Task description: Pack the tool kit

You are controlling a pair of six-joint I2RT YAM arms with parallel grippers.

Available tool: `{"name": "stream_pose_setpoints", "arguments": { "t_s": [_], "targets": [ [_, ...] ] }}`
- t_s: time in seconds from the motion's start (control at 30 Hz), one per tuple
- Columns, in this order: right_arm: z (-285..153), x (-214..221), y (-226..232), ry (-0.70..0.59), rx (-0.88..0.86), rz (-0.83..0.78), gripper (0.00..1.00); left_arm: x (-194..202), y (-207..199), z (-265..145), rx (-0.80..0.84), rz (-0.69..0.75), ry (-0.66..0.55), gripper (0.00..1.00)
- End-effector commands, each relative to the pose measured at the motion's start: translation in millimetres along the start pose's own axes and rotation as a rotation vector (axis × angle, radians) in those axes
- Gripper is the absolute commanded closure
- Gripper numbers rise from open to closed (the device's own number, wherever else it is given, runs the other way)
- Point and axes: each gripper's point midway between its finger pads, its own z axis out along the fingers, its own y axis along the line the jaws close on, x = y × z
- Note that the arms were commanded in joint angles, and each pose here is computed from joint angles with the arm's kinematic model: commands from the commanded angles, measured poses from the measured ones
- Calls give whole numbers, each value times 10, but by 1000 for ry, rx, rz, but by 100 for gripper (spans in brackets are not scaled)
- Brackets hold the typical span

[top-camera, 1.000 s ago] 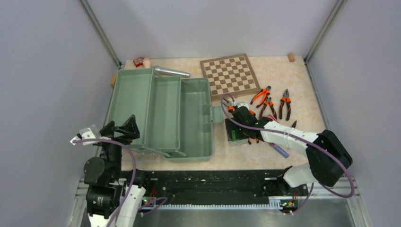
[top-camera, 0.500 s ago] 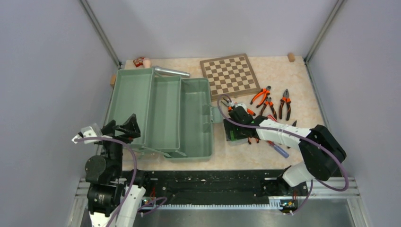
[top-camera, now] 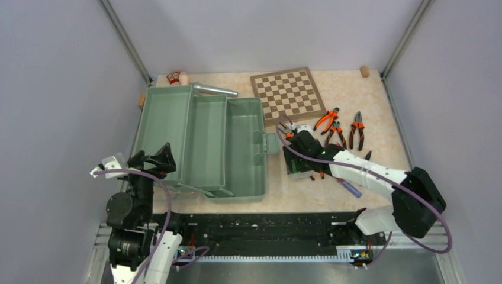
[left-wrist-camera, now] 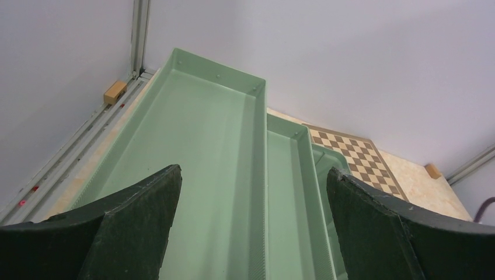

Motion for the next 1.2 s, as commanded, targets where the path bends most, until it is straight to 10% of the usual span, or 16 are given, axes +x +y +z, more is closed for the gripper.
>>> {"name": "stream_pose_setpoints", "arguments": {
  "t_s": [0.0,0.47,0.77,1.17],
  "targets": [
    [-595,-792,83,-256,-47,-1,43,-141,-53,-3,13,-4,-30,2],
    [-1659,-1806,1236,-554,-377,-269,46,-279,-67,-76,12,-16,-55,2],
    [-1825,-1725,2580,-629,-733,-637,45,-355,20,-168,-24,-5,-86,2],
    [-1643,-1435,3251,-621,-1002,-860,44,-363,98,-197,-56,8,-103,2]
  ]
}}
